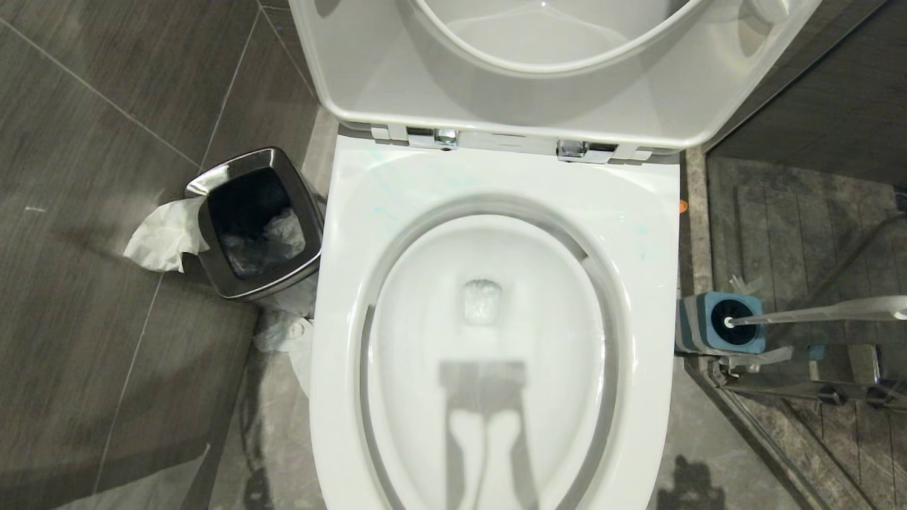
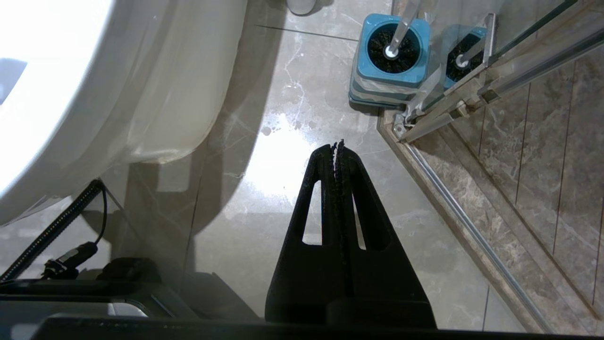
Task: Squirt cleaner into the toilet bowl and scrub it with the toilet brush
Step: Flush the toilet
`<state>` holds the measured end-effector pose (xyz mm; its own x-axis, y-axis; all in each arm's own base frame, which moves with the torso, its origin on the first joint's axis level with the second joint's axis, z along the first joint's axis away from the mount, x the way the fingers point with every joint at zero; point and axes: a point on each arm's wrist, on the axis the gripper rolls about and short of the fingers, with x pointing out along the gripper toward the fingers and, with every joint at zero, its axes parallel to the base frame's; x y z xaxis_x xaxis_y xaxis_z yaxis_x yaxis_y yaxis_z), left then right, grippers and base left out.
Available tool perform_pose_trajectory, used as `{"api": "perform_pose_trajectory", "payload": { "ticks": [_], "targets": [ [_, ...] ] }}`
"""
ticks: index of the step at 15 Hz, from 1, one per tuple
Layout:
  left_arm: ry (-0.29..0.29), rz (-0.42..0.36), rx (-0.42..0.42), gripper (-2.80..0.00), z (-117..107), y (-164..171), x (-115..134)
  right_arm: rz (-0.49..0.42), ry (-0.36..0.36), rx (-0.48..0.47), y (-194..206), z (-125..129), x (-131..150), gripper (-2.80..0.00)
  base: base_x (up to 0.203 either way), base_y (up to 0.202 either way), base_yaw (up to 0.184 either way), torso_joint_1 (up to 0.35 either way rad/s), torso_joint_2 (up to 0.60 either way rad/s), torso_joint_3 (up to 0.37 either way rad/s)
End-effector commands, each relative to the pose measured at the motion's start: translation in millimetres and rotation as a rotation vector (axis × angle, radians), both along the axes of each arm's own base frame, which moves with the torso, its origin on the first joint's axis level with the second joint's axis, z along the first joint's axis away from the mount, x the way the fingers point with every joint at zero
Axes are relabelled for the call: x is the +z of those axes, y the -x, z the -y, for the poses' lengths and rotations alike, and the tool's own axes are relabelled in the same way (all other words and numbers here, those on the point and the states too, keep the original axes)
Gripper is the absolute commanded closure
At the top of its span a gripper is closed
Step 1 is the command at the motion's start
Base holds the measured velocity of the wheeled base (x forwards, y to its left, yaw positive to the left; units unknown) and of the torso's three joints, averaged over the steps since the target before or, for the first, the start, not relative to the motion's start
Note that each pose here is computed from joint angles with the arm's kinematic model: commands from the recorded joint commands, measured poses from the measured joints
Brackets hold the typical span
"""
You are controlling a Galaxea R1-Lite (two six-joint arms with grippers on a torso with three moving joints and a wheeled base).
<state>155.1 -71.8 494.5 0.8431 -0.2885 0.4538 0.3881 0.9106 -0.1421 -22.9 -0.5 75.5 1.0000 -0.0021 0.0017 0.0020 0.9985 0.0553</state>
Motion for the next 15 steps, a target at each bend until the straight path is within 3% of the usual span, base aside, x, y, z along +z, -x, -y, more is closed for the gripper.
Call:
{"api": "perform_pose_trajectory", "payload": {
  "ticks": [1,5,8,12,15],
  "targets": [
    [0.033,0.018,-0.010,0.00,-5.5,12.1,4.7,0.000,0.000,0.001,-0.1,0.0,0.1,0.00,0.000,0.000,0.000,0.000,0.00,0.000],
    [0.000,-0.001,-0.060,0.00,-5.6,16.0,2.0,-0.001,0.000,0.000,-0.1,0.0,0.0,0.00,0.000,0.000,0.000,0.000,0.00,0.000],
    [-0.088,-0.115,-0.224,0.00,-3.6,25.0,-9.7,0.000,0.000,-0.001,-0.1,0.0,0.1,0.00,0.000,0.000,0.000,0.000,0.00,0.000],
    [-0.139,-0.165,-0.432,0.00,-3.5,39.5,-14.3,0.000,0.000,0.001,-0.1,0.0,0.1,0.00,0.000,0.000,0.000,0.000,0.00,0.000],
    [-0.132,-0.179,-0.419,0.00,-5.9,35.2,-16.2,-0.001,0.000,0.000,-0.1,0.0,0.0,0.00,0.000,0.000,0.000,0.000,0.00,0.000]
  ]
}}
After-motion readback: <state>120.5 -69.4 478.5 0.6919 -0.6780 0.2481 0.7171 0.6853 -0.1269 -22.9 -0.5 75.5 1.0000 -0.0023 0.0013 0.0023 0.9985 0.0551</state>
